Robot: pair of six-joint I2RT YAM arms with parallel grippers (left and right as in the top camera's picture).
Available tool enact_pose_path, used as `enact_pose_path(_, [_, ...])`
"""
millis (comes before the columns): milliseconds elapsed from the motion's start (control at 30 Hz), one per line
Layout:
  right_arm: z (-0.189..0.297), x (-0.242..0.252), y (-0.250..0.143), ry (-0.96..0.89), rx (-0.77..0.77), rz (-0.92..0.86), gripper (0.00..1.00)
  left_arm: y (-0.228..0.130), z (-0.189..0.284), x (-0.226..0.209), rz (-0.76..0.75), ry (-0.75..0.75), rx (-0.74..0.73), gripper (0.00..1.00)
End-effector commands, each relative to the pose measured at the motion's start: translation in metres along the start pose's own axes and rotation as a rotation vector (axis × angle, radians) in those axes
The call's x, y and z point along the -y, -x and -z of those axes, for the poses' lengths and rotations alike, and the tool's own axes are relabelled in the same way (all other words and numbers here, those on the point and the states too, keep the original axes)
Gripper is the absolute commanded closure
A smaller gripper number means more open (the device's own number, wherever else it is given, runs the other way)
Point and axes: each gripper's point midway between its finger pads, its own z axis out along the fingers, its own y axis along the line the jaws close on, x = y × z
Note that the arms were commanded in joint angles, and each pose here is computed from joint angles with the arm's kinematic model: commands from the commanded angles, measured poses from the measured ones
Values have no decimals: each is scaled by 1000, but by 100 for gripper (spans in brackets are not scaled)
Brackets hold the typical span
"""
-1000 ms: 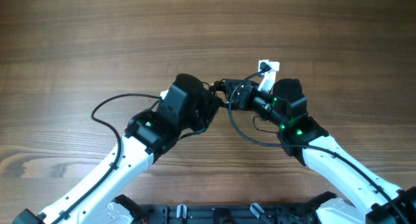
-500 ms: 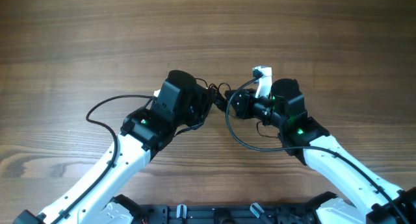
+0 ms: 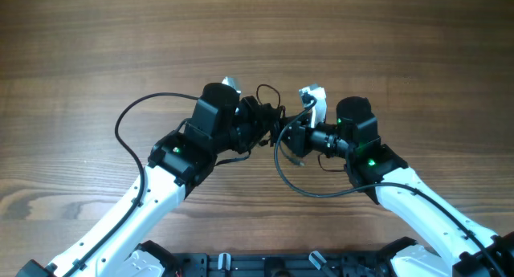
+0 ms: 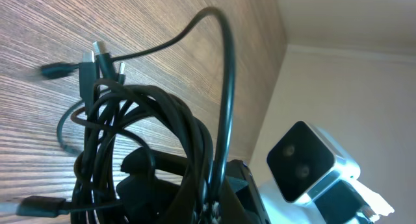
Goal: Untangle cables
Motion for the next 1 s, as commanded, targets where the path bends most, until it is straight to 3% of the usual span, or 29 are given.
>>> enact_pose_path(0, [1,-21,-14,95,-71,19,43,16,4,19,62,-68,80,96])
enact_pose_path(67, [1,-15,-13,65,-62,14,0,20,5,24,61,-86,103,96])
enact_pose_path(200, [6,2,-3,4,-22,-15,0,30,7,18,144,-73,130,96])
enact_pose_path(333, [16,40,-4,-147,-7,-201,0,60,15,-13,438,3,258,96])
enact_pose_path(467, [25,68,-18,-284,-22,-305,0,64,19,-39,490,97,303,94])
enact_pose_path(600, [23,59,-21,-228,-77,-75,0,55,17,-38,-65,162,205,96])
enact_pose_path(733, [22,19,-34,32,-158,177,0,4,15,-19,-571,-1,-129,96])
enact_pose_path(800, [26,22,-29,46,-143,201,0,-17,24,-9,-708,-140,-261,96])
enact_pose_path(967, [40,12,-15,161,-94,197,0,-23,47,-13,-815,-284,-374,96])
